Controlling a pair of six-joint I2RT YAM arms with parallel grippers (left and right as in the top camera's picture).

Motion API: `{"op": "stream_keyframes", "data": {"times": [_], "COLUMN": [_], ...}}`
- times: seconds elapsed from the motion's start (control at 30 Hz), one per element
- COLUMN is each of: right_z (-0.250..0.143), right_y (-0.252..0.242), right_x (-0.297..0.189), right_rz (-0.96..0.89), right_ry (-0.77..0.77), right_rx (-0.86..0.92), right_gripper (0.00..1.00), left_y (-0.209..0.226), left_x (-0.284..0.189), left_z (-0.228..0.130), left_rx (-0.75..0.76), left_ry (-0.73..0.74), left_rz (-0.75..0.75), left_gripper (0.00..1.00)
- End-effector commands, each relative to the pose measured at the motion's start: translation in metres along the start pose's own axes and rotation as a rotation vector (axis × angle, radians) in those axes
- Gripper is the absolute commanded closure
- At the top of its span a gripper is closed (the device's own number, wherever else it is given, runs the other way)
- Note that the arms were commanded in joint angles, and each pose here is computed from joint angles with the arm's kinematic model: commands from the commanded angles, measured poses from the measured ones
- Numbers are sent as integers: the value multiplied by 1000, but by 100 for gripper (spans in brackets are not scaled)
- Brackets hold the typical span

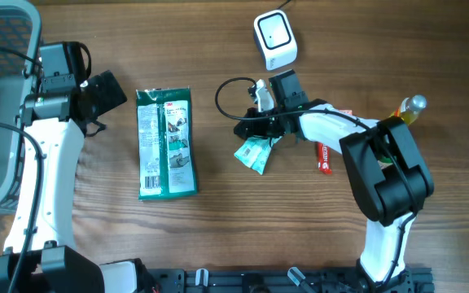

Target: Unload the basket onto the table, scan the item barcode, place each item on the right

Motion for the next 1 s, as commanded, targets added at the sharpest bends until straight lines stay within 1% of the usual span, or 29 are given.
{"op": "stream_keyframes", "data": {"times": [0.0,0.13,0.27,0.33,0.43,0.53,0.6,0.7,0.77,0.83,0.9,0.97], "right_z": [32,24,0,-16,-35,-53,-62,-55,-41,-17,2,13], "right_y": [45,53,39,23,18,-2,-15,-12,3,23,38,42], "right_x": [-37,-45,-31,-20,-6,4,8,9,7,-7,-30,-61], "right_rz": [69,63,-18,-120,-135,-216,-252,-239,-174,-103,-54,-63], "right_ry": [-87,-54,10,35,66,74,77,52,23,-26,-84,-128], "right_rx": [-81,-56,-19,-14,-21,102,129,112,74,25,5,21], "right_gripper": [94,96,96,96,96,96,96,96,94,91,92,92], "left_y": [1,1,1,1,1,1,1,1,1,1,1,1], "left_x": [-2,-2,-2,-2,-2,-2,-2,-2,-2,-2,-2,-2], "left_z": [4,4,4,4,4,4,4,4,4,4,4,4], "left_rx": [-19,-19,-19,-19,-19,-19,-19,-19,-19,-19,-19,-19], "left_ry": [-10,-10,-10,-10,-10,-10,-10,-10,-10,-10,-10,-10], "left_rz": [-1,-1,-1,-1,-1,-1,-1,-1,-1,-1,-1,-1], "left_gripper": [0,0,0,0,0,0,0,0,0,0,0,0]}}
Point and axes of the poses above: each gripper's point midway between its finger pads, its own x axis out along the fingers, its own y axis along the line the jaws close on, z = x × y, the point moved 1 cm from there along -x, back along the fingers, and after that the axes turned 15 degrees about -x, right-handed, at the moved point
